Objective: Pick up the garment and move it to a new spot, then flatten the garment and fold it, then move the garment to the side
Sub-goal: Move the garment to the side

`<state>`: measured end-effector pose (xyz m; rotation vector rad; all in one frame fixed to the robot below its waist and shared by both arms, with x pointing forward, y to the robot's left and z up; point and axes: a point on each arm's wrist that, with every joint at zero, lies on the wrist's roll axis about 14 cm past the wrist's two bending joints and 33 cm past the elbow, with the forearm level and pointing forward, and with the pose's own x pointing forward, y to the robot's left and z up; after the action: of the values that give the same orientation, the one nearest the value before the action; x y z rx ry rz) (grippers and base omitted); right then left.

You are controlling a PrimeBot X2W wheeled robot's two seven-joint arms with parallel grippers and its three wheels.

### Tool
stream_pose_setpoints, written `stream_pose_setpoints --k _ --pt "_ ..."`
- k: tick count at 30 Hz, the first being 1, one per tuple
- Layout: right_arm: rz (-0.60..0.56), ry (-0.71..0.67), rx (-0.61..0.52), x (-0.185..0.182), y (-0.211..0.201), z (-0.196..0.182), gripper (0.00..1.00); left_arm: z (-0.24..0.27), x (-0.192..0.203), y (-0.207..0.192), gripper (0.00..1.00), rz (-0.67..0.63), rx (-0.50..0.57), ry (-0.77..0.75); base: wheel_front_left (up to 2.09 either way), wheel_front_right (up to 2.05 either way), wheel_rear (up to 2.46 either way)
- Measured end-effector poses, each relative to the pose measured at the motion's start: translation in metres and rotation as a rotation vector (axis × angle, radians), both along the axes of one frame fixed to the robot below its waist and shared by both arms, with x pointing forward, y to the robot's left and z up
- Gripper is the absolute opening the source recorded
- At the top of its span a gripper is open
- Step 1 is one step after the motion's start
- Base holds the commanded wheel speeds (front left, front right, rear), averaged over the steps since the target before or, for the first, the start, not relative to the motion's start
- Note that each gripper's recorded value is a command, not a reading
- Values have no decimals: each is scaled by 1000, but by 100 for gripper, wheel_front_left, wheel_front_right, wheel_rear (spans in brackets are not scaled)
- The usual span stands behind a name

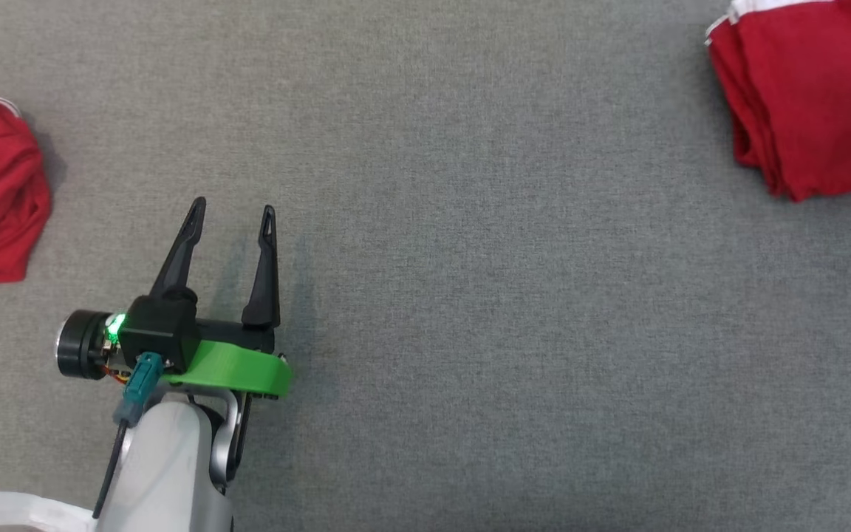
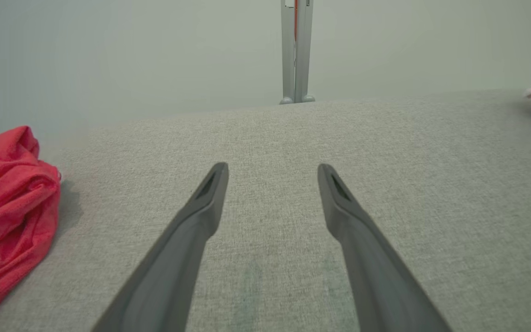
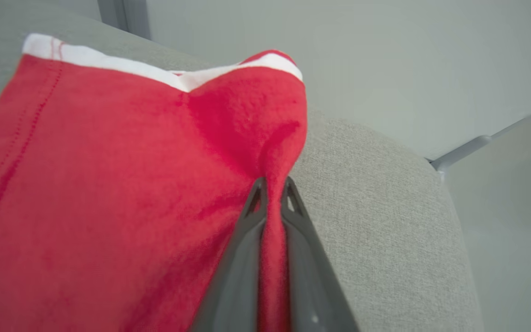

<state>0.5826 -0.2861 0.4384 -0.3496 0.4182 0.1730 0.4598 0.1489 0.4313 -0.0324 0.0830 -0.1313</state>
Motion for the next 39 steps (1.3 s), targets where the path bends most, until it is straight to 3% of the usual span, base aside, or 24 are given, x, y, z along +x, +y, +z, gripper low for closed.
stream_pose_setpoints --k 6,13,26,28,29,30,39 --pt "-55 -25 -56 16 -41 8 0 -18 24 -10 100 -55 24 5 0 0 0" --pt "-153 -16 -159 8 -103 19 0 -42 42 -37 100 -144 15 20 0 0 0" --pt "-250 26 -237 -4 -153 12 0 -69 53 -57 100 -202 -9 35 0 0 0" --pt "-248 20 -249 -1 -155 11 44 -71 53 -57 100 -203 -8 35 0 0 0" --pt "-245 15 -258 1 -155 12 89 -71 53 -57 100 -204 -7 34 0 0 0" --pt "-244 16 -265 2 -155 11 100 -71 53 -57 100 -204 -6 34 0 0 0" --pt "-198 -91 -287 16 -145 27 100 -65 53 -54 100 -187 -5 30 0 0 0"
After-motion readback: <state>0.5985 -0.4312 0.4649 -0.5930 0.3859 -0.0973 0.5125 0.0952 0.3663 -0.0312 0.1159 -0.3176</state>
